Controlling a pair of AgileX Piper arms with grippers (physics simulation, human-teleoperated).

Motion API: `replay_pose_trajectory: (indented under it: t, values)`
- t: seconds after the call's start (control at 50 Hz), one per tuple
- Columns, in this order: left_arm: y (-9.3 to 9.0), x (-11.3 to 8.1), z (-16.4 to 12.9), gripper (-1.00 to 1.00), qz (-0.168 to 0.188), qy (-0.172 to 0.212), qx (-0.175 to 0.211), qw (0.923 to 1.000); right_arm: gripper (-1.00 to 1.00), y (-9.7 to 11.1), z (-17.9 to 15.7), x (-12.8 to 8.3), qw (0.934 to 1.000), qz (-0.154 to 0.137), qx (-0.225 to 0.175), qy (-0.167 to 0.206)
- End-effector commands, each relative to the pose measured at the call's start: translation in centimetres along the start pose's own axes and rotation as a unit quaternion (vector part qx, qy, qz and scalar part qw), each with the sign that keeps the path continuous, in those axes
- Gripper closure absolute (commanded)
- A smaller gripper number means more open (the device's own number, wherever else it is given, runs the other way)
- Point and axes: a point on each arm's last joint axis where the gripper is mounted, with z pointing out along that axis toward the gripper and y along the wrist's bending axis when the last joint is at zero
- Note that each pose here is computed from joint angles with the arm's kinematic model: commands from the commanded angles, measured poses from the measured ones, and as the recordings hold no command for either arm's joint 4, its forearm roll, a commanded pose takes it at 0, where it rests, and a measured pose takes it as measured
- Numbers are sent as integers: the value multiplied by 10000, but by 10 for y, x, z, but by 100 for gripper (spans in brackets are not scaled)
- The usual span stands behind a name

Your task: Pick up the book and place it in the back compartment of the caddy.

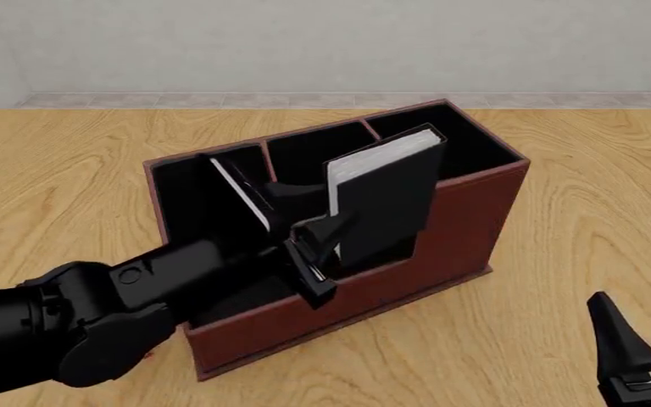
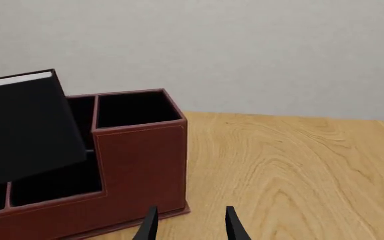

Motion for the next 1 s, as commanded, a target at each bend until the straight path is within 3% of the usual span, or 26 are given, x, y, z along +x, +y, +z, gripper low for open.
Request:
replay_pose_trajectory:
  t: [0.02,0.62,1.0]
  values:
    - [6,-4,-6,100,114,-51,-116,9999,-100,0,0,0,10000,-11,-9,2]
    - [20,30,8,100,37,277,-387,9989,-100,0,0,0,10000,-32,2,-2]
    - [23,38,21,100,159,357,-430,9983,-100,0,0,0,10000,-38,9,14]
